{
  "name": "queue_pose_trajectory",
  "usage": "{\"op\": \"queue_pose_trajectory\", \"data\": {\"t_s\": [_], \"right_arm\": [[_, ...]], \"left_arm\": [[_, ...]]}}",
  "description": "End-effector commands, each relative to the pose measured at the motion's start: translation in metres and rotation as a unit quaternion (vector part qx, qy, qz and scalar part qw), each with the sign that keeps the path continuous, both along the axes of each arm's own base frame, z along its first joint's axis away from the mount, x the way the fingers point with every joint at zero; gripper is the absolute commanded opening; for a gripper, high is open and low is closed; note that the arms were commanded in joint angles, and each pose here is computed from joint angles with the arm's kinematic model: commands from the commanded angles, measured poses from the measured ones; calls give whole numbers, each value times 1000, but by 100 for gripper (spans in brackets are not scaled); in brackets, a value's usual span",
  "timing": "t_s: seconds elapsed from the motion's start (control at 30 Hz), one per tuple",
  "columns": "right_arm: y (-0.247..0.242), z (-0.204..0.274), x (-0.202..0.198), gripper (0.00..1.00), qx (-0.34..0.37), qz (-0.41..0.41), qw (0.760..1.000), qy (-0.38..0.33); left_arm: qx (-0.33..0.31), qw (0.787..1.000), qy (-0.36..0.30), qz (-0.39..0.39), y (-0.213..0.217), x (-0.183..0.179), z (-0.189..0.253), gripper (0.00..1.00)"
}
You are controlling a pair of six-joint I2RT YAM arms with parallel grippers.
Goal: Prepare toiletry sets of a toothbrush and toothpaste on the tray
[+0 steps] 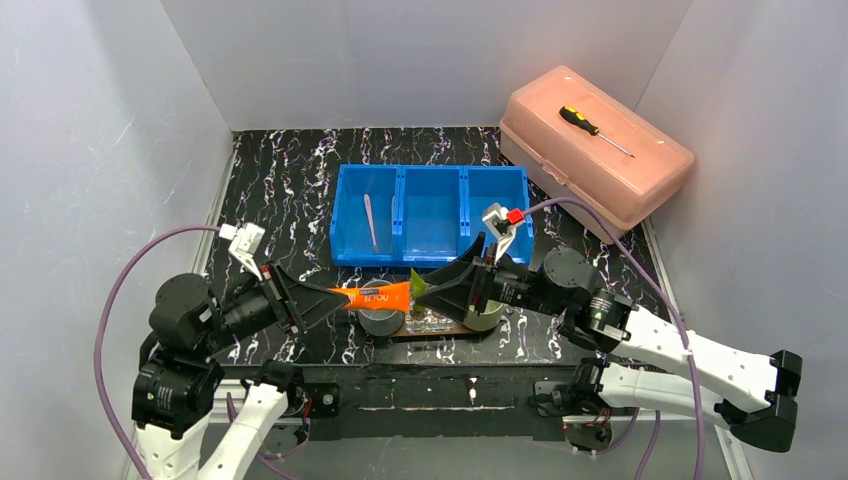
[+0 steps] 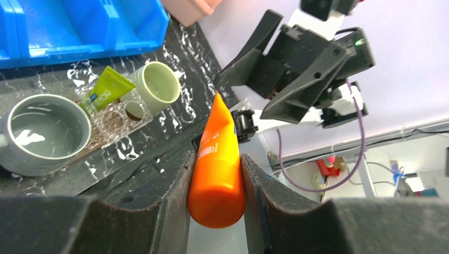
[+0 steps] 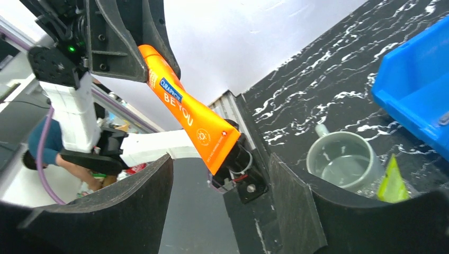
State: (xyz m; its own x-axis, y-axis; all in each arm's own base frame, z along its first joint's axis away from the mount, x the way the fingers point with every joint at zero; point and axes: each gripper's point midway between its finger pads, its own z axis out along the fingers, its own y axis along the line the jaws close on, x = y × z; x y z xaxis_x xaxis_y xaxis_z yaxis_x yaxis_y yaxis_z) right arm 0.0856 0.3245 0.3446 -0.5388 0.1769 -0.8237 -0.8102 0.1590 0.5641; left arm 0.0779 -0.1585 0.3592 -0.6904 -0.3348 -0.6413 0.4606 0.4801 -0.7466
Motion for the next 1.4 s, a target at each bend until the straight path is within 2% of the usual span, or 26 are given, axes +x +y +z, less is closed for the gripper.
{"op": "queue_pose_trajectory", "data": {"t_s": [0.0,0.33,0.6,0.9,1.23,1.37], "right_arm": [[7,41,-7,73,93,27,995,1],[14,60,-17,73,146,64,987,1],[21,64,-15,68,152,71,986,8],[24,72,-18,52,160,82,984,1],[18,79,-22,50,178,87,980,-6],[17,81,-23,46,181,89,979,-8]], "left_arm": [[-60,998,-22,28,0,5,27,0],[-131,991,-13,26,-5,7,38,0],[-168,985,-21,18,-9,14,41,0],[-175,983,-51,-10,-14,12,43,0],[-157,982,-88,-51,-18,-1,44,0],[-150,982,-98,-55,-18,-3,43,0]]}}
